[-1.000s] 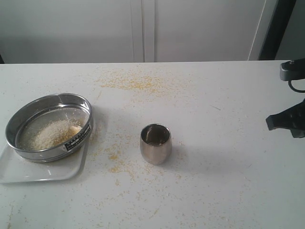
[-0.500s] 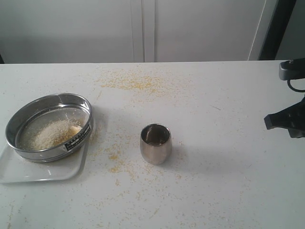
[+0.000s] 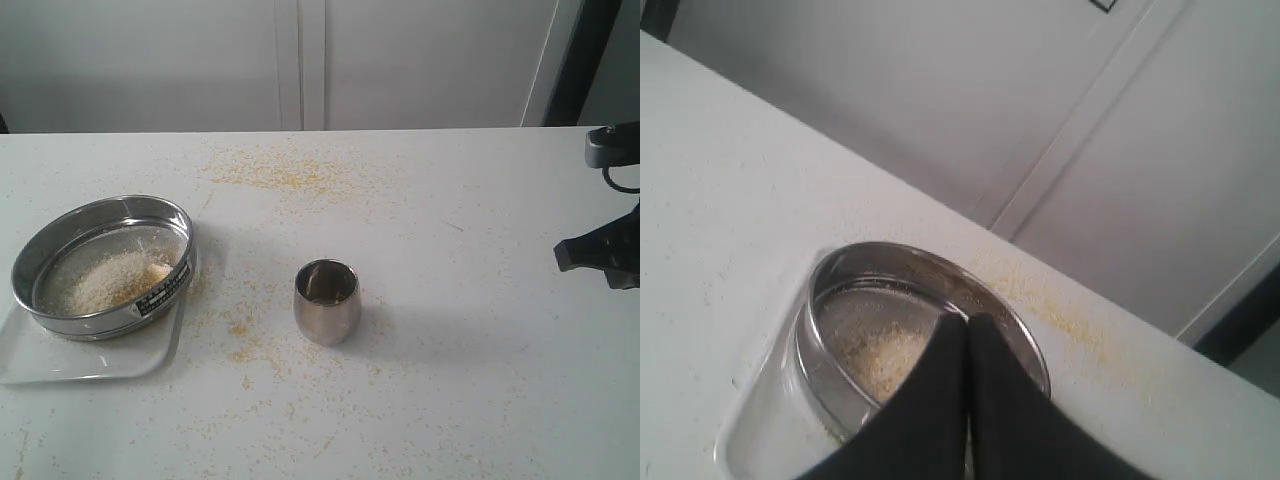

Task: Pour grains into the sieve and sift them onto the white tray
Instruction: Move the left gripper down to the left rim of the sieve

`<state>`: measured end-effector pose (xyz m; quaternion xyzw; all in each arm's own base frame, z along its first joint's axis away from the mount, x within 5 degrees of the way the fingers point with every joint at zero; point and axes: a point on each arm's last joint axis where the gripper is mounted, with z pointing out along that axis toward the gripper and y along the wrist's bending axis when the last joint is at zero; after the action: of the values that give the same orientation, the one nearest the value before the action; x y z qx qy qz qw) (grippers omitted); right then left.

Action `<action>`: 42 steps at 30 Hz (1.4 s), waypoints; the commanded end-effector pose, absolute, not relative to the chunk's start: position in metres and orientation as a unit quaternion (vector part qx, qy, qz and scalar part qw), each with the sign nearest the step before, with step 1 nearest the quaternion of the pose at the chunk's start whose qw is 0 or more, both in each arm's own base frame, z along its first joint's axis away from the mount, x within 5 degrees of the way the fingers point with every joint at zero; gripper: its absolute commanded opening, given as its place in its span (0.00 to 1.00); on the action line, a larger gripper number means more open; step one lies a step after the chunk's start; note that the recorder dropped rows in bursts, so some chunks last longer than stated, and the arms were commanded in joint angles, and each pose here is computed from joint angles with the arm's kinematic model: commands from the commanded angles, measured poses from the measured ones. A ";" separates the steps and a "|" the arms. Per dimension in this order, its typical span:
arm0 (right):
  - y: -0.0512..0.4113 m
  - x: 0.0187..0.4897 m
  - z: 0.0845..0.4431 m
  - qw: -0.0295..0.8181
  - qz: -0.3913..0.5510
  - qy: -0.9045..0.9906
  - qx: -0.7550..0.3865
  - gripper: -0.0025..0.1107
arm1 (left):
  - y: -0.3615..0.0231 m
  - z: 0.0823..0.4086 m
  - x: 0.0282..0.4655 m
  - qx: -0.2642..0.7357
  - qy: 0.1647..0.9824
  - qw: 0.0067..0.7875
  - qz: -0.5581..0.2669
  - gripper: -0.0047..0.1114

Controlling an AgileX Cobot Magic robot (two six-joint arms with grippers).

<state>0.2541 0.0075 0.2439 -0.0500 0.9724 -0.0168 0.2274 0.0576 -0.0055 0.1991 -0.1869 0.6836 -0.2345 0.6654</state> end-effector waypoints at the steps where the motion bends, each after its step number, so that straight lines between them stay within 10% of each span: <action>1: 0.005 0.254 0.246 0.237 -0.020 0.970 -0.051 0.02 | -0.005 0.214 0.056 -0.188 0.662 0.683 -0.244 0.04; 25: 0.005 0.254 0.246 0.237 -0.020 0.970 -0.051 0.02 | -0.025 0.306 0.162 0.087 0.902 0.414 -0.089 0.04; 42: 0.005 0.254 0.246 0.237 -0.020 0.970 -0.051 0.02 | -0.019 0.285 0.295 0.135 0.969 0.203 -0.030 0.04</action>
<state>0.2542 0.0075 0.2440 -0.0508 0.9722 -0.0170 0.2281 0.2815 -0.0185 0.2868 0.1421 0.9652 -0.0269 0.2180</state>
